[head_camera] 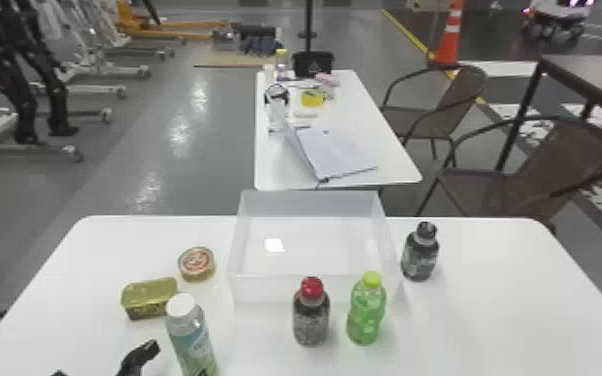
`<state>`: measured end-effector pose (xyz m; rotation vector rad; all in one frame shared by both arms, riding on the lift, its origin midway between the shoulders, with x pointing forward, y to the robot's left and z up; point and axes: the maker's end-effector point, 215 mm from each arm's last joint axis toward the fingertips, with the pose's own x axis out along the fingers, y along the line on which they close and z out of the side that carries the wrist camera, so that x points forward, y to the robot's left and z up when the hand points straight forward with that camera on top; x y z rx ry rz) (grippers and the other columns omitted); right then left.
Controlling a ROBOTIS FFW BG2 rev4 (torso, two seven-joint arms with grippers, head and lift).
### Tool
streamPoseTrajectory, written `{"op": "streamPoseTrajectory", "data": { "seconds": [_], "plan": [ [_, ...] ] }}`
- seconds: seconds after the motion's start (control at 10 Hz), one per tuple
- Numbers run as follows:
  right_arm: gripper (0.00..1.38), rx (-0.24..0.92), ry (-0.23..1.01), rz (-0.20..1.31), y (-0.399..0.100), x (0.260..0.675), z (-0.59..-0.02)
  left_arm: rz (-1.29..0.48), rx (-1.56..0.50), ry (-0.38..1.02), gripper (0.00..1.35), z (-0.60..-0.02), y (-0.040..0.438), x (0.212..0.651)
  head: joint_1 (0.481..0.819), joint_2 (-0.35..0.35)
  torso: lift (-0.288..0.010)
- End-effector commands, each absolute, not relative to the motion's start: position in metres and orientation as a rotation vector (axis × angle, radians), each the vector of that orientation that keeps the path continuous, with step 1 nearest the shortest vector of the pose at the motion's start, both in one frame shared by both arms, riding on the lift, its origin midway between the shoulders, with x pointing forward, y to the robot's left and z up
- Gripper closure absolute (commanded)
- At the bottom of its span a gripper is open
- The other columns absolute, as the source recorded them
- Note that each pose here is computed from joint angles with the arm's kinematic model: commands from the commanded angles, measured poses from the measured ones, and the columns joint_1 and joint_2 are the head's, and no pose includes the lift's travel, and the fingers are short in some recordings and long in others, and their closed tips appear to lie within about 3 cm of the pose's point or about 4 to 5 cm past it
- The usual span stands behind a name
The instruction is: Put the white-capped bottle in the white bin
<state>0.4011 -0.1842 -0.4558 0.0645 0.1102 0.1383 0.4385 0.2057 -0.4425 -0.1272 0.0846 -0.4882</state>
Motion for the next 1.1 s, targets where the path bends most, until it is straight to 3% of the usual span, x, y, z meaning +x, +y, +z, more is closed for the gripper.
{"op": "streamPoseTrajectory", "data": {
  "seconds": [0.0,0.5,0.6,0.7,0.8,1.0],
  "plan": [
    [0.09,0.066,0.111,0.137,-0.184,0.401,-0.456,-0.528,-0.126,0.088,0.17,-0.441,0.195,0.445,0.549,0.0,-0.1],
    [0.09,0.071,0.111,0.136,-0.182,0.402,-0.457,-0.583,-0.121,0.088,0.2,-0.446,0.181,0.464,0.549,0.0,-0.1],
    [0.09,0.072,0.109,0.135,-0.182,0.403,-0.456,-0.574,-0.109,0.091,0.39,-0.448,0.185,0.466,0.549,0.0,-0.1],
    [0.09,0.072,0.109,0.135,-0.182,0.403,-0.456,-0.567,-0.109,0.091,0.84,-0.448,0.187,0.467,0.549,0.0,-0.1],
    [0.09,0.072,0.111,0.135,-0.182,0.403,-0.457,-0.564,-0.102,0.093,0.94,-0.448,0.188,0.468,0.549,0.0,-0.1],
    [0.09,0.071,0.109,0.133,-0.183,0.403,-0.456,-0.559,-0.093,0.077,0.94,-0.442,0.189,0.47,0.549,0.0,-0.1]
  ]
}}
